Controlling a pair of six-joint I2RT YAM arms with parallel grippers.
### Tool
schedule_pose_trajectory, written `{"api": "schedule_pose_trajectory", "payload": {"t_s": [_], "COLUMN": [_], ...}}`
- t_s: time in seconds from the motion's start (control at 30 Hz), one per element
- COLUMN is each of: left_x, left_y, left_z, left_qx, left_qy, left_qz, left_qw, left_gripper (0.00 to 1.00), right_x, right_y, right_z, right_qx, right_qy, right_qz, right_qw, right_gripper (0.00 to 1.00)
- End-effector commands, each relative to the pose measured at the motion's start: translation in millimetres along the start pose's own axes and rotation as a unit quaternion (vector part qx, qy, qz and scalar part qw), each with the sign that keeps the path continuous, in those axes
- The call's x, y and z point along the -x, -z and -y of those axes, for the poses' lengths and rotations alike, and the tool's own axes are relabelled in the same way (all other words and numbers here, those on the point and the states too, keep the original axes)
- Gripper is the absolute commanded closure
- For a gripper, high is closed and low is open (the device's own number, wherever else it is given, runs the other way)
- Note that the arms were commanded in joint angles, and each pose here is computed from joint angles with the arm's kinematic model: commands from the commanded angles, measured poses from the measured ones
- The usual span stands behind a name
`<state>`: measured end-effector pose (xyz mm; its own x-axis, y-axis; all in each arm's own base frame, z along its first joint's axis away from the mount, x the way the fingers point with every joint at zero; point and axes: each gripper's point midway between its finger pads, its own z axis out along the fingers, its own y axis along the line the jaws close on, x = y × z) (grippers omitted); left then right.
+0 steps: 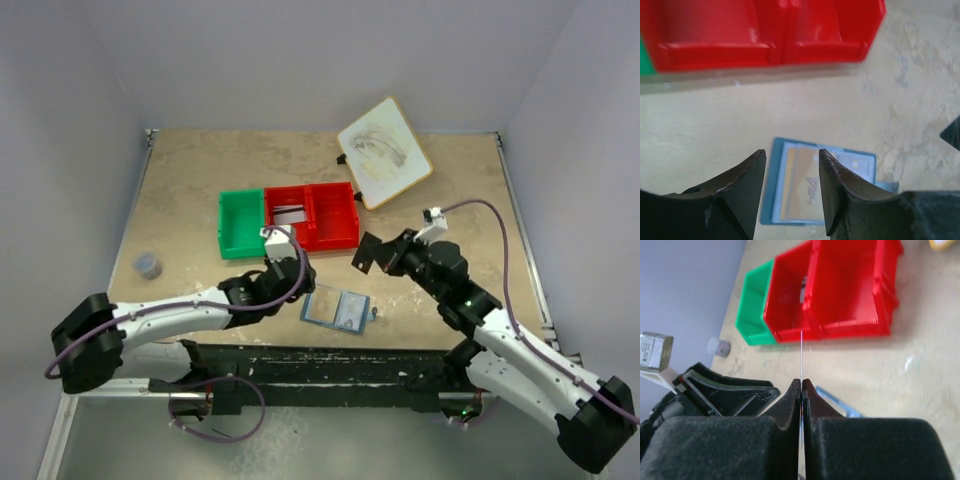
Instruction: Take the credit cards out of the card holder
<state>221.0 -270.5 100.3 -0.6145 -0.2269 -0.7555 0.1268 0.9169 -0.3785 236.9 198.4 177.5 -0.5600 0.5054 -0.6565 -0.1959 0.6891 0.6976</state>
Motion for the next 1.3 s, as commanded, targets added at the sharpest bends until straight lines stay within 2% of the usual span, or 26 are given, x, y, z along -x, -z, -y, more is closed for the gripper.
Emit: {"api": "schedule_pose_trajectory", "payload": {"t_s": [0.0,0.17,0.33,0.4,0.53,0.63,0.77,0.97,1.27], "left_x": [54,91,99,101,111,129,136,142,170], "left_y": [18,51,67,69,77,89,108,133,184], "left_z": [-48,-102,-154,-162,-175,-180,-199,-214,-219], "left_qx": [0.084,0.157,0.247,0.260,0.265,0.264,0.327,0.369,0.353], "left_qy": [0.018,0.048,0.065,0.087,0.160,0.185,0.180,0.195,0.220], "left_qz": [0.068,0.133,0.137,0.138,0.145,0.171,0.180,0.211,0.286], "left_qw": [0.994,0.977,0.957,0.952,0.940,0.931,0.910,0.884,0.863], "left_gripper": [0.55,0.52,0.51,0.49,0.36,0.36,0.36,0.35,0.35], "right_x": [46,49,45,40,25,18,10,-24,-51], "right_y": [-22,-62,-105,-123,-161,-187,-219,-267,-309], "right_z": [-38,-74,-119,-134,-158,-177,-206,-212,-182], "right_qx": [0.033,0.062,0.071,0.083,0.106,0.118,0.134,0.133,0.080], "right_qy": [0.136,0.227,0.314,0.335,0.374,0.391,0.418,0.441,0.491], "right_qz": [0.044,0.023,0.026,0.017,0.004,-0.008,-0.007,-0.049,-0.090], "right_qw": [0.989,0.972,0.946,0.939,0.922,0.913,0.898,0.886,0.863], "right_gripper": [1.00,1.00,1.00,1.00,1.00,1.00,1.00,1.00,1.00]}}
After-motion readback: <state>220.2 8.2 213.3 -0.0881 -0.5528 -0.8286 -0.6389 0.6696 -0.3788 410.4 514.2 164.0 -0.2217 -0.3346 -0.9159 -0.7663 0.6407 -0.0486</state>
